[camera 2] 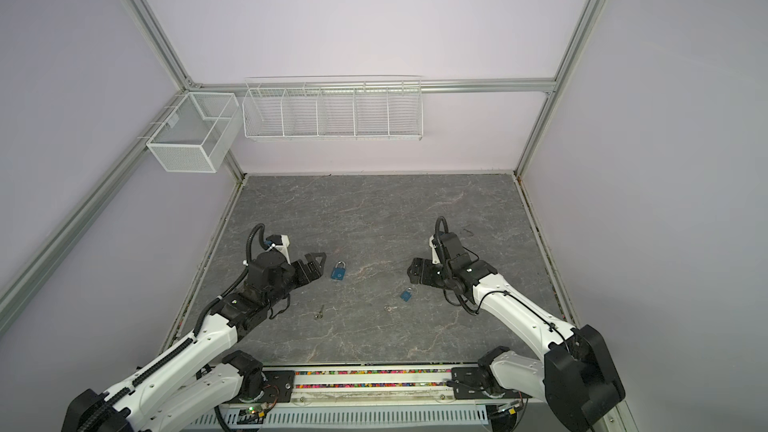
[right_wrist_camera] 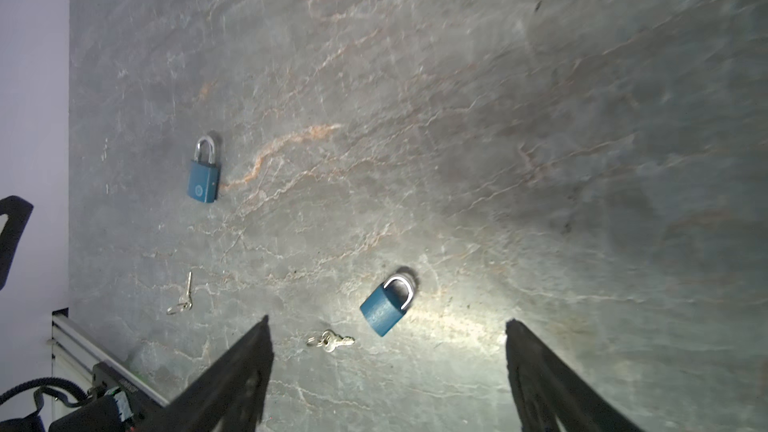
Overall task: Unlock with the key
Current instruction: 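Move both grippers inward toward the padlocks and keys on the table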
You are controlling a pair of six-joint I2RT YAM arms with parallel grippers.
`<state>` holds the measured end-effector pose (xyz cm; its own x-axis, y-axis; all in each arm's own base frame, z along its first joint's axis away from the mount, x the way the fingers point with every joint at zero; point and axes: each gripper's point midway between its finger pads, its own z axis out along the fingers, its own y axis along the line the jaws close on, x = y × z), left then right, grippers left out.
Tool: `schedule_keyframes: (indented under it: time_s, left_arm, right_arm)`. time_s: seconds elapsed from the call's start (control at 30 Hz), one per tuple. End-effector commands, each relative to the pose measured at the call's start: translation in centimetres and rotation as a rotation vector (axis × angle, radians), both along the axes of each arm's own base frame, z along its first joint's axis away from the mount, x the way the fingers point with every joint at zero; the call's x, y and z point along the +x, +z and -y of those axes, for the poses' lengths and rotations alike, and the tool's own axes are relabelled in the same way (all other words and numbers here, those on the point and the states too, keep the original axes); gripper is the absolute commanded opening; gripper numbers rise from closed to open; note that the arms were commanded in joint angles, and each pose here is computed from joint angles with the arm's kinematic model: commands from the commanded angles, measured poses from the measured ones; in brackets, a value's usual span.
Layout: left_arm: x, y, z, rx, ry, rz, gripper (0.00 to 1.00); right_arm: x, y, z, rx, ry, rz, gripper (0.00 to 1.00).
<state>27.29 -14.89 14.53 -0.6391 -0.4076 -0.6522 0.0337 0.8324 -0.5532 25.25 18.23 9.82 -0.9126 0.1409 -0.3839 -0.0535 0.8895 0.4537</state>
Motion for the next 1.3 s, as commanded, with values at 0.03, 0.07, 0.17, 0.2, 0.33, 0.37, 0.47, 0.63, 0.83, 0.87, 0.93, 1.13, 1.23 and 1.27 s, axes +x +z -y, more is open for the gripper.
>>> schedule_keyframes:
  time_s: [0.03, 0.07, 0.17, 0.2, 0.33, 0.37, 0.47, 0.63, 0.83, 0.87, 0.93, 1.13, 1.23, 1.27]
  left_arm:
    - [0.2, 0.3, 1.1, -0.031, 0.020, 0.027, 0.99]
    - [0.2, 0.3, 1.4, -0.029, 0.014, 0.030, 0.99]
    - [0.2, 0.1, 2.2, -0.026, 0.011, 0.020, 0.99]
    - [0.2, -0.1, 2.5, -0.026, 0.006, 0.019, 0.99]
    - [0.4, -0.2, 3.5, -0.024, 0.001, 0.023, 0.99]
    - [0.4, -0.2, 3.7, -0.023, -0.001, 0.020, 0.99]
    - [0.4, -0.4, 4.1, -0.021, -0.006, 0.013, 0.99]
    - [-0.1, -1.0, 4.0, -0.002, -0.014, -0.015, 0.99]
    - [-0.7, -1.2, 3.3, 0.018, -0.010, -0.031, 0.99]
    - [-0.7, -1.2, 3.3, 0.019, -0.011, -0.031, 0.99]
    - [-0.9, -1.0, 3.1, 0.022, -0.009, -0.030, 0.99]
    - [-1.3, -0.9, 2.4, 0.037, 0.003, -0.028, 0.99]
    - [-1.3, -0.7, 2.2, 0.037, 0.007, -0.024, 0.99]
    - [-1.3, -0.6, 2.2, 0.035, 0.009, -0.022, 0.99]
  right_arm:
    - [-1.6, -1.9, -1.0, -0.026, -0.033, -0.072, 0.89]
    - [-1.7, -2.1, -1.1, -0.032, -0.037, -0.076, 0.89]
    - [-2.2, -3.0, -1.6, -0.043, -0.042, -0.106, 0.89]
    - [-2.2, -3.3, -1.9, -0.040, -0.045, -0.116, 0.89]
    - [-2.6, -3.9, -3.4, -0.017, -0.047, -0.149, 0.89]
    - [-2.9, -4.0, -3.9, -0.022, -0.034, -0.146, 0.89]
    - [-4.0, -4.7, -4.9, -0.046, 0.006, -0.169, 0.89]
    - [-5.8, -5.5, -6.8, -0.032, 0.043, -0.202, 0.89]
    - [-7.1, -6.1, -9.6, -0.020, 0.096, -0.219, 0.89]
    - [-7.3, -6.2, -10.0, -0.021, 0.103, -0.223, 0.89]
    - [-7.6, -6.3, -10.5, -0.027, 0.114, -0.222, 0.89]
    - [-7.7, -6.9, -10.6, -0.056, 0.108, -0.225, 0.89]
    - [-7.3, -7.0, -10.6, -0.072, 0.101, -0.208, 0.89]
    - [-7.1, -7.0, -10.6, -0.082, 0.102, -0.203, 0.89]
